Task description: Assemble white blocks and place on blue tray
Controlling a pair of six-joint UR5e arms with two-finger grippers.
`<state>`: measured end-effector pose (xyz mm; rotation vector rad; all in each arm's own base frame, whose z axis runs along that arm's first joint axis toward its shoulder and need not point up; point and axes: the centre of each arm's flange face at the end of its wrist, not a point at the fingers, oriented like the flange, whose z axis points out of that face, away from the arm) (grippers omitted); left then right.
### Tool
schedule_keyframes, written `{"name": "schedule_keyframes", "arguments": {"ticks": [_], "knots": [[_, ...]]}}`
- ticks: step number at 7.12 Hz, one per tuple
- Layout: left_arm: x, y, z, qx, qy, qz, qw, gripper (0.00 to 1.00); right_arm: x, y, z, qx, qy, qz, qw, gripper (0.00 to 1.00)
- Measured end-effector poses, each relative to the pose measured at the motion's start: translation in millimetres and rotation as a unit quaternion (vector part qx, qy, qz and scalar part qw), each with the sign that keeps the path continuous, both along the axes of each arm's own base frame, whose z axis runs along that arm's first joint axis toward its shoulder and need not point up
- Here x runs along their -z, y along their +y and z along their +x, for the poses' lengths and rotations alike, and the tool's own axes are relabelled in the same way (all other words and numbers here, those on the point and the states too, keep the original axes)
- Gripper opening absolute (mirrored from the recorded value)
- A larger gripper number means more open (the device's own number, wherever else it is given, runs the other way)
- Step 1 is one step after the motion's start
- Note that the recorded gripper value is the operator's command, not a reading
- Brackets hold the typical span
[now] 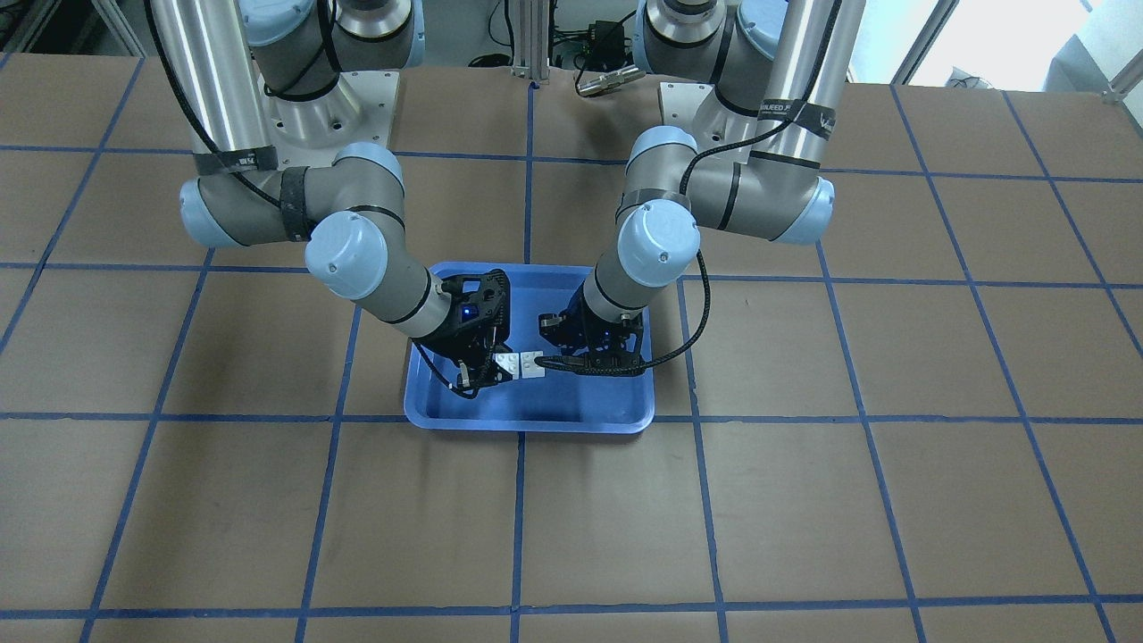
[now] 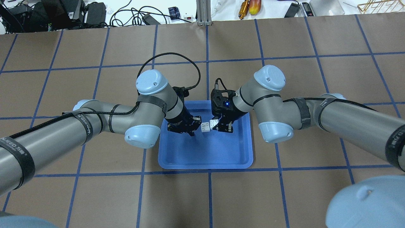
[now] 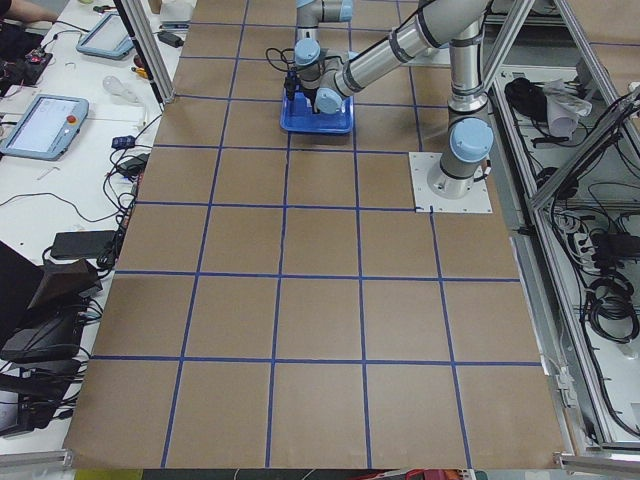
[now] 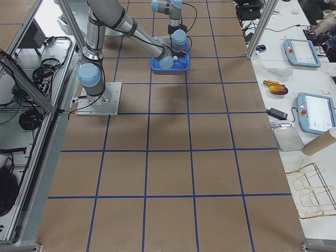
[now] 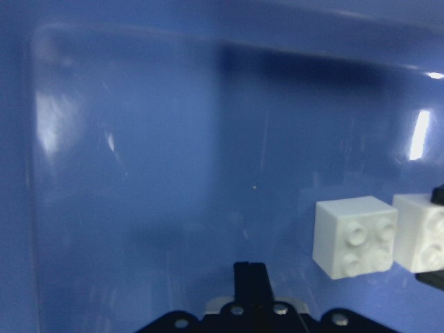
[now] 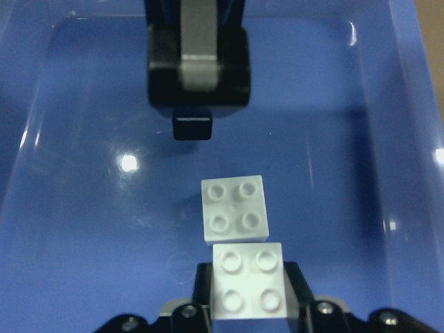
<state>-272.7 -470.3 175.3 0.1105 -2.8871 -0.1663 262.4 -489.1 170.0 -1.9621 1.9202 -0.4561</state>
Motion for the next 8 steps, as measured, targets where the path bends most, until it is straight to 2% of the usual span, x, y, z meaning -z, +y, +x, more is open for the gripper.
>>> {"name": "schedule_keyframes", "arguments": {"ticks": [5, 6, 7, 8], "knots": [[-7, 3, -7, 0.005, 0.001, -0.009, 0.9999, 0.0, 5, 3, 9, -0.002, 0.008, 0.004, 1.0, 0.0], [-8, 4, -8, 0.007, 0.001, -0.009, 0.9999, 0.0, 7, 4, 11, -0.002, 0.008, 0.005, 0.9999, 0.43], [-8, 5, -9, 0.008, 0.0, -0.009, 0.9999, 0.0, 8, 4, 12, -0.002, 0.009, 0.007, 0.9999, 0.99], [-9, 5, -9, 0.009, 0.0, -0.011, 0.9999, 0.0, 9, 5, 12, -0.001, 0.009, 0.009, 0.9999, 1.0]]}}
